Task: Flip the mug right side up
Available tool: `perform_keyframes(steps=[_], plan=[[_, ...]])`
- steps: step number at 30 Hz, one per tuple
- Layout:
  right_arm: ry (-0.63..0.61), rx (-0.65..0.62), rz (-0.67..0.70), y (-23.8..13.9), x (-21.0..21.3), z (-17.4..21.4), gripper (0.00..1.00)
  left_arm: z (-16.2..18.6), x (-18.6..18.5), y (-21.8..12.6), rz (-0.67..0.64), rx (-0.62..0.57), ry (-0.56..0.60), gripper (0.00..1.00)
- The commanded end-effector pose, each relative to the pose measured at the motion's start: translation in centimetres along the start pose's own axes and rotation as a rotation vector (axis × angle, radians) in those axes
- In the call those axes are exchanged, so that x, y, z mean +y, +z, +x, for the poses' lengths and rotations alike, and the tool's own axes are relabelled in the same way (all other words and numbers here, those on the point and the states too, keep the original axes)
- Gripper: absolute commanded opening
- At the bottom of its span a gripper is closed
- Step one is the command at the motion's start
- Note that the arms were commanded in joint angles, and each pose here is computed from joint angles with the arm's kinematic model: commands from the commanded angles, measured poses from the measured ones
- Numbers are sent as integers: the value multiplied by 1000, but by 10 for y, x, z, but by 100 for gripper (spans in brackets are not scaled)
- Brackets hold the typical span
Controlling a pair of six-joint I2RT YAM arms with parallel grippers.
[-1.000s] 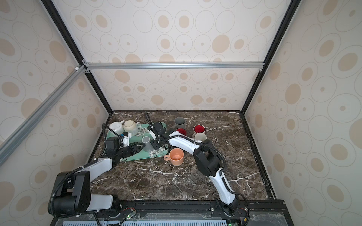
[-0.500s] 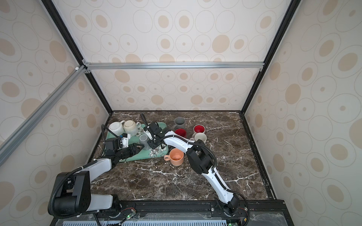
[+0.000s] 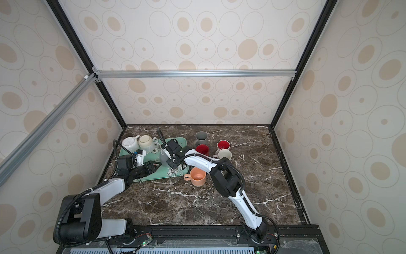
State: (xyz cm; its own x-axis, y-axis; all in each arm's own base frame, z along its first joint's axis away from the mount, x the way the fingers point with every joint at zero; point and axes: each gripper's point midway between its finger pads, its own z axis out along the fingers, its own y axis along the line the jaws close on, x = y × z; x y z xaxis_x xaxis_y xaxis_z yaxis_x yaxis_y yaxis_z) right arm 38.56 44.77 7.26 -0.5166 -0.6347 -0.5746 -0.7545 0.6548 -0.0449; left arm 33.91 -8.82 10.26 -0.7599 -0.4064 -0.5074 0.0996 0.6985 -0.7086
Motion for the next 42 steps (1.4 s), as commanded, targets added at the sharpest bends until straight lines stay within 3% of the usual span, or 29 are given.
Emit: perform_keyframes(steps=[1, 12, 26, 33, 42], plan=[[-6, -138, 19, -37, 1, -37, 0, -10, -8, -6, 19, -38, 40, 52], [135, -278, 25, -58, -4, -43, 0, -16, -16, -10, 54, -88, 39, 52], [233, -294, 40, -50, -8, -41, 0, 2, -14, -13, 91, -98, -29, 52], [336, -362, 61, -66, -17, -57, 0, -18, -39, -42, 151, -272, 15, 63], [422, -450, 44, -94, -21, -75, 0, -29, -95, -66, 376, -398, 1, 63]])
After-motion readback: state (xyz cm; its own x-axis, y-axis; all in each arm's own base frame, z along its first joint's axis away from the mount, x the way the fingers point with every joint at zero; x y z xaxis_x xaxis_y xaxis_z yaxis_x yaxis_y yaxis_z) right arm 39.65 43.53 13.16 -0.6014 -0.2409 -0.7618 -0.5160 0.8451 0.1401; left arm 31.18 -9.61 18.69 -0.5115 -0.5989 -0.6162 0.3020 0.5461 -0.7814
